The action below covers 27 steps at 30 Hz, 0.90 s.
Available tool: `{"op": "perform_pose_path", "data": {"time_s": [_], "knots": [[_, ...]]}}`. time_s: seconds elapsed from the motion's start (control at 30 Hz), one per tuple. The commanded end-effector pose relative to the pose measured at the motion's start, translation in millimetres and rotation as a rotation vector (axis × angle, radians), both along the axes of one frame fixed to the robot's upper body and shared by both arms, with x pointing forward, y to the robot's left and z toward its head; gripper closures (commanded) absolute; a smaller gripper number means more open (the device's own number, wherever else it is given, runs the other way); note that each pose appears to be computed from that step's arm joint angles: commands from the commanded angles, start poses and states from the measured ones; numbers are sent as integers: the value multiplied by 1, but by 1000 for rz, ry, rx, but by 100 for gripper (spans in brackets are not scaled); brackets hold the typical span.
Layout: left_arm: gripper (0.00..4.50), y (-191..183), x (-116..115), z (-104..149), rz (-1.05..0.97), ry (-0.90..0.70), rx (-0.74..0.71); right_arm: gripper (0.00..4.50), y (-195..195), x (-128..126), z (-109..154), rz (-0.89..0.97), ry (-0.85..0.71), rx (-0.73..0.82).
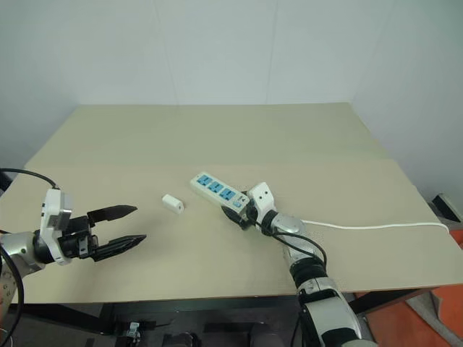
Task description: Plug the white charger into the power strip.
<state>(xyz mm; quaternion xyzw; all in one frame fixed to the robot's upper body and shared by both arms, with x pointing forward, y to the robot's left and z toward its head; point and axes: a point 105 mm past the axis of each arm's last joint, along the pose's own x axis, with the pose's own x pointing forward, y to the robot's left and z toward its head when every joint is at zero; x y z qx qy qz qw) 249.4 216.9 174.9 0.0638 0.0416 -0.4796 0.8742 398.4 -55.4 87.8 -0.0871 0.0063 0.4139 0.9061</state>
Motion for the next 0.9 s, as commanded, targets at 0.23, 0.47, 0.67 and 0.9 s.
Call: {"op": "perform_pose_path", "data": {"time_s": [0.23, 0.47, 0.67, 0.9], "knots": [[0, 7, 5, 17, -20, -74, 58, 108, -2, 0, -14, 12, 74, -61], [0, 6, 16, 23, -47, -89, 65, 108, -27, 0, 22, -57, -32, 92], [0, 9, 25, 28, -77, -97, 106, 108, -51, -34, 42, 65, -103, 121], [0, 14, 40, 40, -173, -119, 198, 108, -52, -74, 40, 410, -116, 16]]}}
